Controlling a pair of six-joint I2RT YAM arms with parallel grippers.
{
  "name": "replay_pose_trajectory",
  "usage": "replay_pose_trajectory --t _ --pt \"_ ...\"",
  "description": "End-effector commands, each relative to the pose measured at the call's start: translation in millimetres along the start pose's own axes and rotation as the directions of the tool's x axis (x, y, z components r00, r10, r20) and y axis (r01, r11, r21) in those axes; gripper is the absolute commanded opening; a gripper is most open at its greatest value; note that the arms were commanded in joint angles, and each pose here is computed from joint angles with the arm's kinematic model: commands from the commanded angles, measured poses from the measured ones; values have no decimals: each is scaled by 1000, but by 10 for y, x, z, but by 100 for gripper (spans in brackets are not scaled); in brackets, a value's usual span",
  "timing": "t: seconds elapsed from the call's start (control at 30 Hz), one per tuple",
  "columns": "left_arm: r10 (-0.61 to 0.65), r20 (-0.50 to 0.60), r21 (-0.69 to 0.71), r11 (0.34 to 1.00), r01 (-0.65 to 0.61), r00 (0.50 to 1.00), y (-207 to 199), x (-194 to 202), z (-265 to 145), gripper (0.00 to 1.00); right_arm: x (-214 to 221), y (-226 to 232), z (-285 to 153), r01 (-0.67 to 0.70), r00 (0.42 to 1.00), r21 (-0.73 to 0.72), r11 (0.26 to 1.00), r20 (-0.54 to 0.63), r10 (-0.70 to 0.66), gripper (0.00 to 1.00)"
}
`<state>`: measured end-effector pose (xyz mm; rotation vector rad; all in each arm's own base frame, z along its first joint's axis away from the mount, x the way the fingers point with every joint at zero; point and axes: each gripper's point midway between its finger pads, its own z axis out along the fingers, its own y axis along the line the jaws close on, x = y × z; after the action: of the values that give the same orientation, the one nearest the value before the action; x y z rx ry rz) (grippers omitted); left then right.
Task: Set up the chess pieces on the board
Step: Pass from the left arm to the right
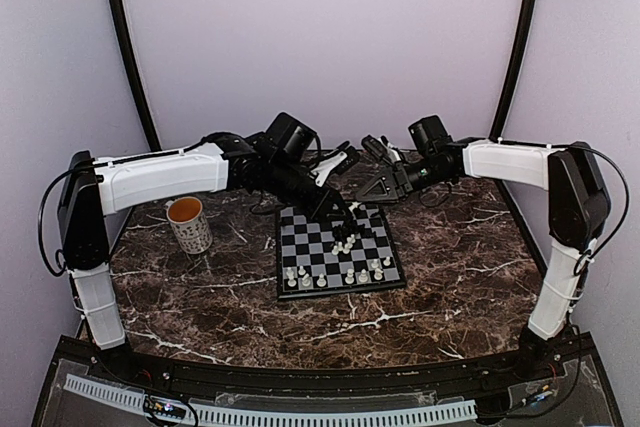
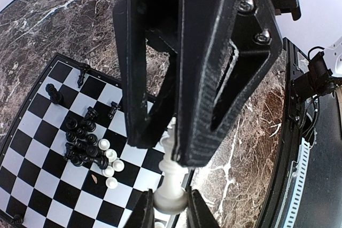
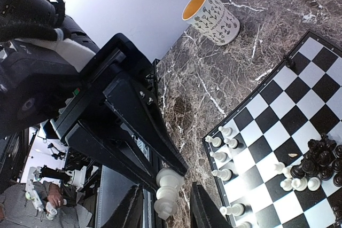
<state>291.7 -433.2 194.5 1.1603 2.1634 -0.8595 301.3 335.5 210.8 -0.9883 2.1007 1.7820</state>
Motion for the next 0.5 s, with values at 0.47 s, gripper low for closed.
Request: replay_pose_trajectory --t 0.47 --pt "11 13 -27 1000 -11 1000 15 -49 -11 25 33 -96 23 58 998 76 995 -21 -56 4"
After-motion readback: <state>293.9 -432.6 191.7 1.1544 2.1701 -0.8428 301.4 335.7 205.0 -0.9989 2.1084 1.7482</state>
